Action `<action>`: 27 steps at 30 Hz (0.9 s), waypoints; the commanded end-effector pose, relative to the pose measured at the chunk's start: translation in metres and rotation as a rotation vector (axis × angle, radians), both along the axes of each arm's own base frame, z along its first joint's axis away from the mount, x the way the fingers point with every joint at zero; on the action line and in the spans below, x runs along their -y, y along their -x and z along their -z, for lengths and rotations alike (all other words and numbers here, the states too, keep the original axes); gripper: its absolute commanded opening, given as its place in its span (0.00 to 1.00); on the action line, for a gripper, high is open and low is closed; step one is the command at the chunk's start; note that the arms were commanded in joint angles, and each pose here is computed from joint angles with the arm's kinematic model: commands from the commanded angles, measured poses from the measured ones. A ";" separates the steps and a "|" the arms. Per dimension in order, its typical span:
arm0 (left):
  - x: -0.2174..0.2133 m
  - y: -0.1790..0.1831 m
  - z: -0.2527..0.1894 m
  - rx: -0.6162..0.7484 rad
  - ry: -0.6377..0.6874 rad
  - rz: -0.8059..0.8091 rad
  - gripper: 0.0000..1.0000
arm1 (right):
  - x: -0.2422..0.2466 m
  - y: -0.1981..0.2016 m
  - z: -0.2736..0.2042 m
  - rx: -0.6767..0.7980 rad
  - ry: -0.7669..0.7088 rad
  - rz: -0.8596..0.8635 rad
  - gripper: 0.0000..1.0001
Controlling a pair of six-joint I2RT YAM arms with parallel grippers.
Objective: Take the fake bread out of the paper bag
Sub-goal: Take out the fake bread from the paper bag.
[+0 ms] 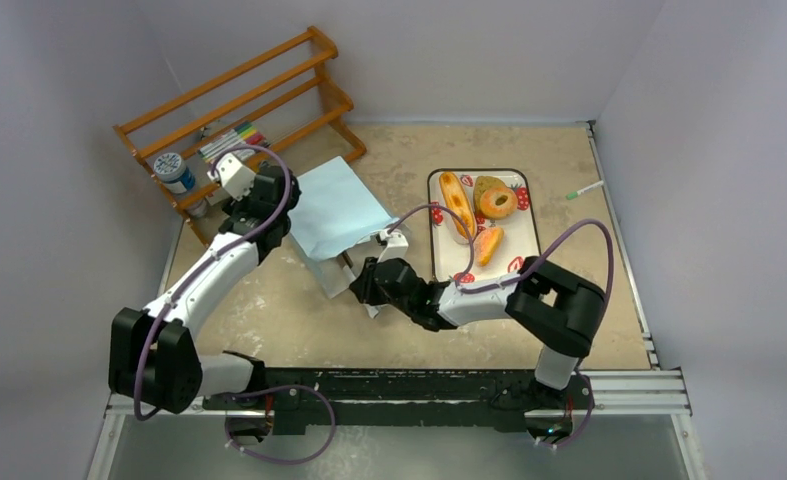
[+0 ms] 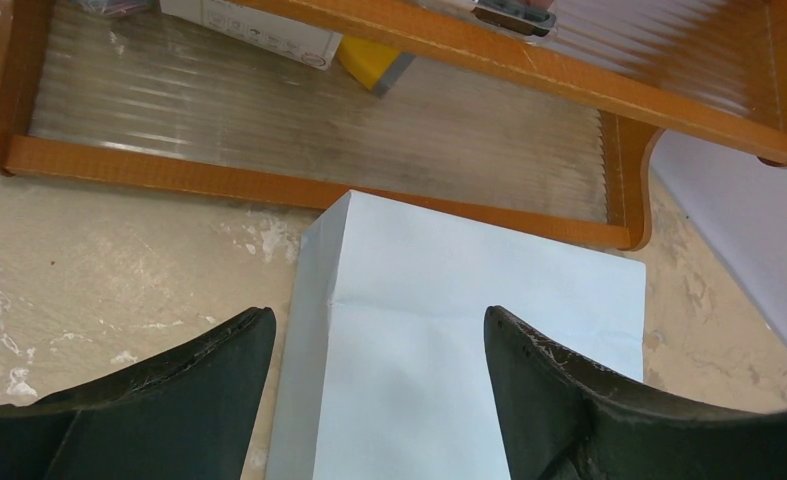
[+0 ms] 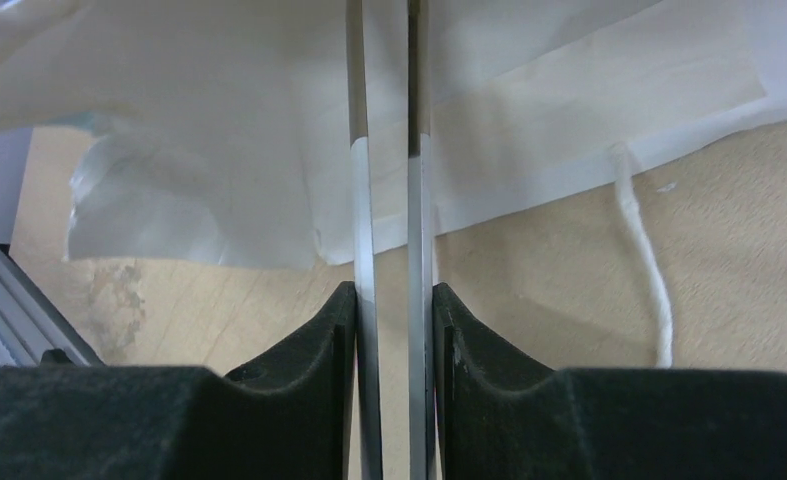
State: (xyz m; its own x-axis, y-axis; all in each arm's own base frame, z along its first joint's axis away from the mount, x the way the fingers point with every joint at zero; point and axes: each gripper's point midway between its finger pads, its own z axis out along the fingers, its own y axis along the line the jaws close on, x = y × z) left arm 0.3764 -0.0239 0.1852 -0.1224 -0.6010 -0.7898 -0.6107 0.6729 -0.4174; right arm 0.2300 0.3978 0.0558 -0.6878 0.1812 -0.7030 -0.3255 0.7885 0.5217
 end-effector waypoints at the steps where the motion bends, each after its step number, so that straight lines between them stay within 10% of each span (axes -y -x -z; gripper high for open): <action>1: 0.002 -0.018 -0.025 0.079 0.013 0.003 0.76 | -0.017 -0.011 -0.025 0.029 -0.118 -0.027 0.31; 27: 0.004 -0.030 0.000 0.030 -0.001 0.012 0.76 | -0.014 -0.032 -0.014 -0.077 -0.265 -0.082 0.38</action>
State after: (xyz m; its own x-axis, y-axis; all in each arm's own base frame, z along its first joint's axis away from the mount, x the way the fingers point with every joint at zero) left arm 0.3943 -0.0279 0.1687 -0.1486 -0.5934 -0.7911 -0.6140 0.6825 -0.3966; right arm 0.2491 0.3968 0.0468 -0.7766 0.2503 -0.5781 -0.3122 0.6441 0.6983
